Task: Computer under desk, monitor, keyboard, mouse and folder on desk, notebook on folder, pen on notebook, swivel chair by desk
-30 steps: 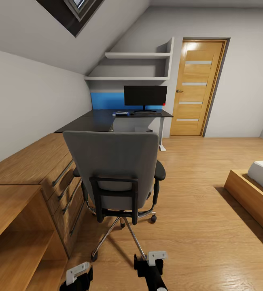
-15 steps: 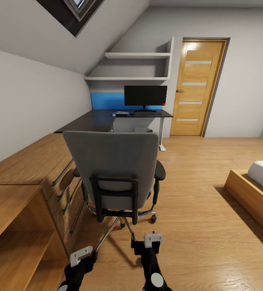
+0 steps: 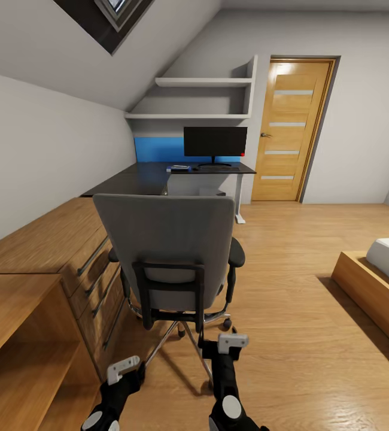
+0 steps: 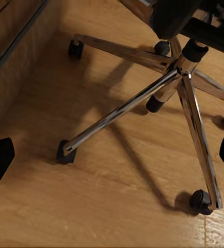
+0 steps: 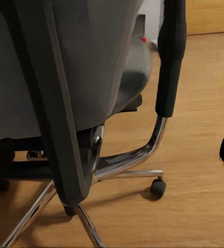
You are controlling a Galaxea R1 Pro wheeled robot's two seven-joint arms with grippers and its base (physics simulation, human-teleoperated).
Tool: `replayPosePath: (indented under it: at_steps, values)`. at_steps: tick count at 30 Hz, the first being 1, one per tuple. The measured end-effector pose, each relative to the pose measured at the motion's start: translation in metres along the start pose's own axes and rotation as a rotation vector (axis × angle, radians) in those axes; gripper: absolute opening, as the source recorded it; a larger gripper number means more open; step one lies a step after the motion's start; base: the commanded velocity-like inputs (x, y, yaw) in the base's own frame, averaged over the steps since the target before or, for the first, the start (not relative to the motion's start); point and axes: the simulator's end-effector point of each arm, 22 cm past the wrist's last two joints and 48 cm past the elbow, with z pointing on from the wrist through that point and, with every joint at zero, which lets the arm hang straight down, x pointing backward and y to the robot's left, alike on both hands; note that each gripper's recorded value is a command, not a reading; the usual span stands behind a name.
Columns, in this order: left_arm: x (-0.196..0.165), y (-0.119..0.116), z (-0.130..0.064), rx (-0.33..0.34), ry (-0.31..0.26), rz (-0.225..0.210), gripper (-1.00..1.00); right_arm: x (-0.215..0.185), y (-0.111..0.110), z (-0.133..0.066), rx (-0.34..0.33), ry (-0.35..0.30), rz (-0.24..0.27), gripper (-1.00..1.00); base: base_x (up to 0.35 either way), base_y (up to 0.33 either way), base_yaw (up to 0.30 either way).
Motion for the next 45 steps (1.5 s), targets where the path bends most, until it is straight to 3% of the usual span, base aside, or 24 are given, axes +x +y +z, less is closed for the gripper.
replayPosePath:
  at_steps: [14, 19, 24, 45]
  values:
    - [-0.029, -0.022, -0.003, 0.074, -0.099, 0.003, 1.00, -0.002, -0.003, 0.000, 0.000, -0.021, -0.007, 1.00, 0.000, 0.000, 0.000]
    - [-0.035, -0.050, -0.008, 0.134, -0.155, 0.081, 1.00, 0.002, 0.006, -0.004, -0.027, -0.018, -0.023, 1.00, 0.000, 0.000, 0.000]
    - [-0.042, -0.063, -0.013, 0.164, -0.205, 0.119, 1.00, 0.008, 0.027, -0.012, -0.082, -0.013, -0.053, 1.00, 0.000, 0.000, 0.000]
    - [-0.043, -0.062, -0.013, 0.166, -0.219, 0.130, 1.00, 0.029, 0.044, -0.022, -0.140, 0.018, -0.103, 1.00, 0.000, 0.000, 0.000]
